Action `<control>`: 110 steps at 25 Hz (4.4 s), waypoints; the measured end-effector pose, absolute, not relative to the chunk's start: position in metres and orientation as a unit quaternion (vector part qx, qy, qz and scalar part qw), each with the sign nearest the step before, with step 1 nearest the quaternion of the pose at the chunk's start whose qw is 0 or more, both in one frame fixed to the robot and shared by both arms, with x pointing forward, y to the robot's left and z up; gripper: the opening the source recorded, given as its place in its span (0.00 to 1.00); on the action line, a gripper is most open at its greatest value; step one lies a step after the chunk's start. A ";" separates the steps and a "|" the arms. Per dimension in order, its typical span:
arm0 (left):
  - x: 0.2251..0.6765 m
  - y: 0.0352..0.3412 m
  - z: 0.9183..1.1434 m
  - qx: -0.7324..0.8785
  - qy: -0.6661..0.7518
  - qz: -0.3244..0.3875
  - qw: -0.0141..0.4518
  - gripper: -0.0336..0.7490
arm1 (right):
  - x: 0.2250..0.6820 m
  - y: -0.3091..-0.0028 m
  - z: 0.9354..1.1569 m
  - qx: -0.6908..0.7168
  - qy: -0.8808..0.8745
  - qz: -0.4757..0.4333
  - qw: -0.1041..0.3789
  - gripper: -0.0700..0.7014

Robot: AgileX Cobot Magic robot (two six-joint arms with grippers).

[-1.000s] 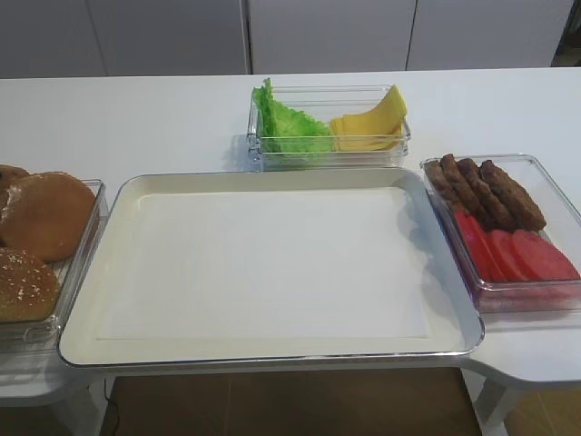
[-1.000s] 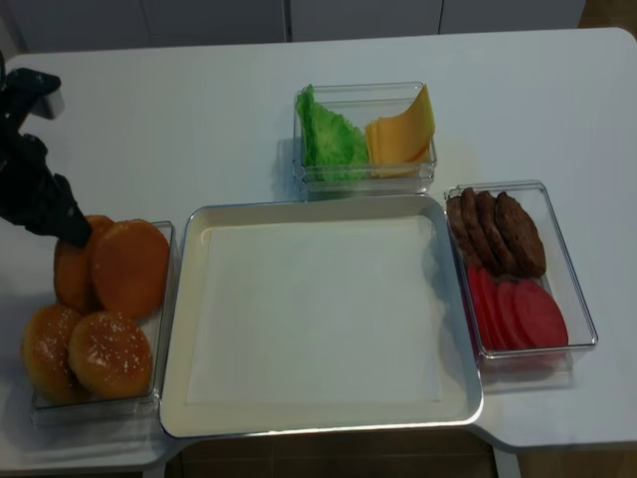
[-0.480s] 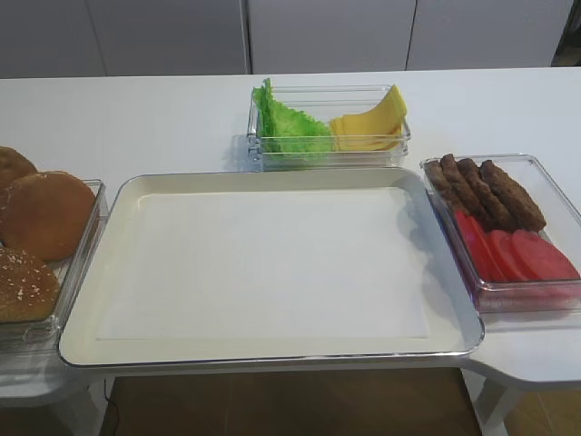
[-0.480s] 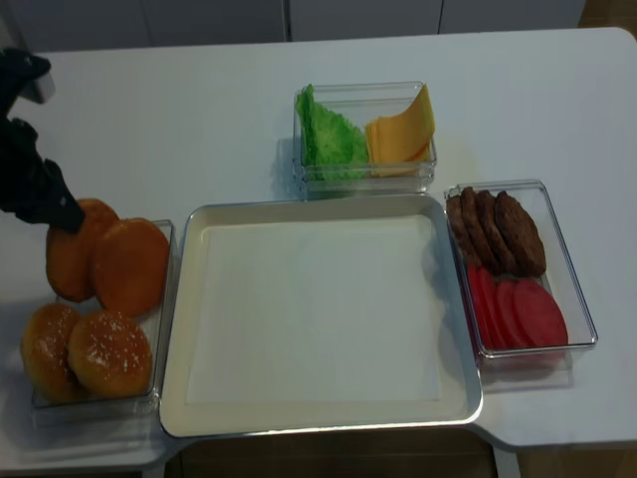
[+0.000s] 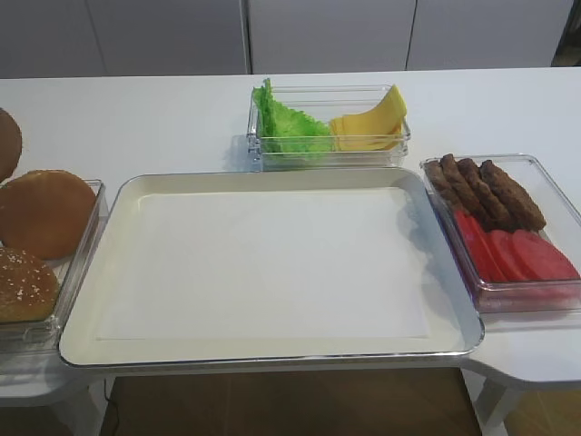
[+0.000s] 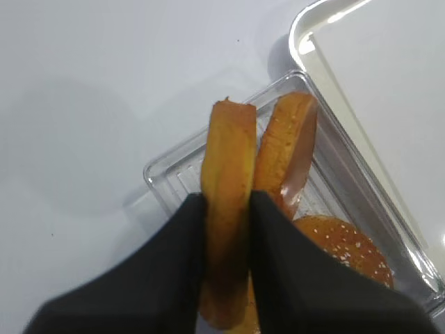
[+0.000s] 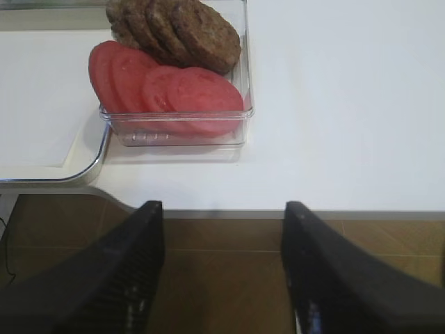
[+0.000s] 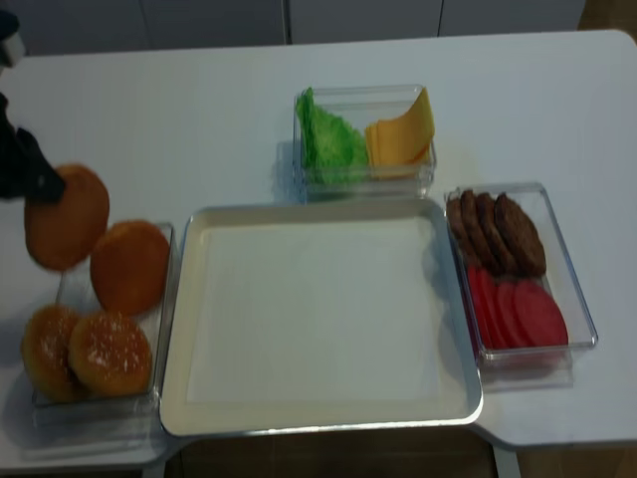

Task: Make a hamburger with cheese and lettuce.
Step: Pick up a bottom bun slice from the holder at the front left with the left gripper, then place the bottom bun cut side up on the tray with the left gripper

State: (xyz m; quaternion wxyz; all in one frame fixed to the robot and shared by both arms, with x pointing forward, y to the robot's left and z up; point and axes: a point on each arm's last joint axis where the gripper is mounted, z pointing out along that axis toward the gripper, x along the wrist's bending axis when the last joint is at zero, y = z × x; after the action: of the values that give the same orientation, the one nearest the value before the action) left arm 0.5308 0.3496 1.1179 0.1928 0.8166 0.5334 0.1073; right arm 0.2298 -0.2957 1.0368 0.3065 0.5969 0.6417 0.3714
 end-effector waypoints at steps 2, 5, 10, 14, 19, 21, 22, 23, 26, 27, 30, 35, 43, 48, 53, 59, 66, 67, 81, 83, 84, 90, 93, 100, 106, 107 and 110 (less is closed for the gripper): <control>0.524 0.348 1.127 0.812 0.536 0.118 0.199 0.22 | 0.230 -0.296 1.037 0.597 0.642 0.371 0.306 0.64; 0.517 0.343 1.137 0.805 0.537 0.125 0.219 0.22 | 0.230 -0.296 1.037 0.597 0.642 0.371 0.306 0.64; 0.509 0.324 1.149 0.813 0.512 0.132 0.242 0.22 | 0.230 -0.296 1.037 0.597 0.642 0.371 0.306 0.64; 0.506 0.292 1.152 0.834 0.480 0.121 0.244 0.22 | 0.230 -0.296 1.037 0.597 0.642 0.371 0.306 0.64; 0.499 0.243 1.148 0.860 0.455 0.115 0.199 0.22 | 0.230 -0.296 1.037 0.597 0.642 0.371 0.306 0.64; 0.495 0.226 1.147 0.864 0.453 0.122 0.181 0.22 | 0.230 -0.296 1.037 0.597 0.642 0.371 0.306 0.64; 0.493 0.217 1.147 0.865 0.452 0.129 0.177 0.22 | 0.230 -0.296 1.037 0.597 0.642 0.371 0.306 0.64; 0.490 0.208 1.148 0.867 0.446 0.136 0.174 0.22 | 0.230 -0.296 1.037 0.597 0.642 0.371 0.306 0.64; 0.485 0.183 1.147 0.869 0.435 0.152 0.179 0.22 | 0.230 -0.296 1.037 0.597 0.642 0.371 0.306 0.64; 0.484 0.174 1.145 0.870 0.432 0.155 0.179 0.22 | 0.230 -0.296 1.037 0.597 0.642 0.371 0.306 0.64; 0.484 0.149 1.135 0.875 0.424 0.167 0.167 0.22 | 0.230 -0.296 1.037 0.597 0.642 0.371 0.306 0.64; 0.487 0.109 1.111 0.877 0.410 0.219 0.120 0.22 | 0.230 -0.296 1.037 0.597 0.642 0.371 0.306 0.64; 0.479 0.059 1.091 0.852 0.389 0.334 0.105 0.22 | 0.230 -0.296 1.037 0.597 0.642 0.371 0.306 0.64; 0.472 0.038 1.075 0.856 0.376 0.341 0.100 0.22 | 0.230 -0.296 1.037 0.597 0.642 0.371 0.306 0.64; 0.471 0.030 1.064 0.854 0.373 0.352 0.082 0.22 | 0.230 -0.296 1.037 0.597 0.642 0.371 0.306 0.64; 0.473 0.027 1.057 0.848 0.382 0.360 0.076 0.22 | 0.230 -0.296 1.037 0.597 0.642 0.371 0.306 0.64; 0.476 0.023 1.046 0.847 0.387 0.359 0.065 0.22 | 0.230 -0.296 1.037 0.597 0.642 0.371 0.306 0.64; 0.476 0.023 1.045 0.846 0.388 0.359 0.067 0.22 | 0.230 -0.296 1.037 0.597 0.642 0.371 0.306 0.64; 0.481 0.016 1.033 0.847 0.385 0.361 0.065 0.22 | 0.230 -0.296 1.037 0.597 0.642 0.371 0.306 0.64; 0.481 0.016 1.033 0.847 0.385 0.362 0.065 0.22 | 0.230 -0.296 1.037 0.597 0.642 0.371 0.306 0.64; 0.481 0.016 1.033 0.847 0.385 0.362 0.065 0.22 | 0.230 -0.296 1.037 0.597 0.642 0.371 0.306 0.64; 0.481 0.016 1.033 0.847 0.385 0.362 0.065 0.23 | 0.230 -0.296 1.037 0.597 0.642 0.371 0.306 0.64; 0.481 0.016 1.033 0.847 0.385 0.362 0.065 0.27 | 0.230 -0.296 1.037 0.597 0.642 0.371 0.306 0.64; 0.475 0.011 1.033 0.851 0.375 0.360 0.073 0.32 | 0.230 -0.296 1.037 0.597 0.642 0.371 0.306 0.64; 0.473 0.007 1.033 0.854 0.369 0.359 0.080 0.36 | 0.230 -0.296 1.037 0.597 0.642 0.371 0.306 0.64; 0.473 0.007 1.033 0.854 0.369 0.359 0.080 0.37 | 0.230 -0.296 1.037 0.597 0.642 0.371 0.306 0.64; 0.473 0.007 1.033 0.854 0.369 0.358 0.080 0.39 | 0.230 -0.296 1.037 0.597 0.642 0.371 0.306 0.64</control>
State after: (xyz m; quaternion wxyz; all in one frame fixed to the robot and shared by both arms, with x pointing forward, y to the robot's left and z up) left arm 0.4727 0.0071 1.0326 0.0802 0.8539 0.3686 0.3585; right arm 0.2298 -0.2957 1.0368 0.3065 0.5969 0.6417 0.3714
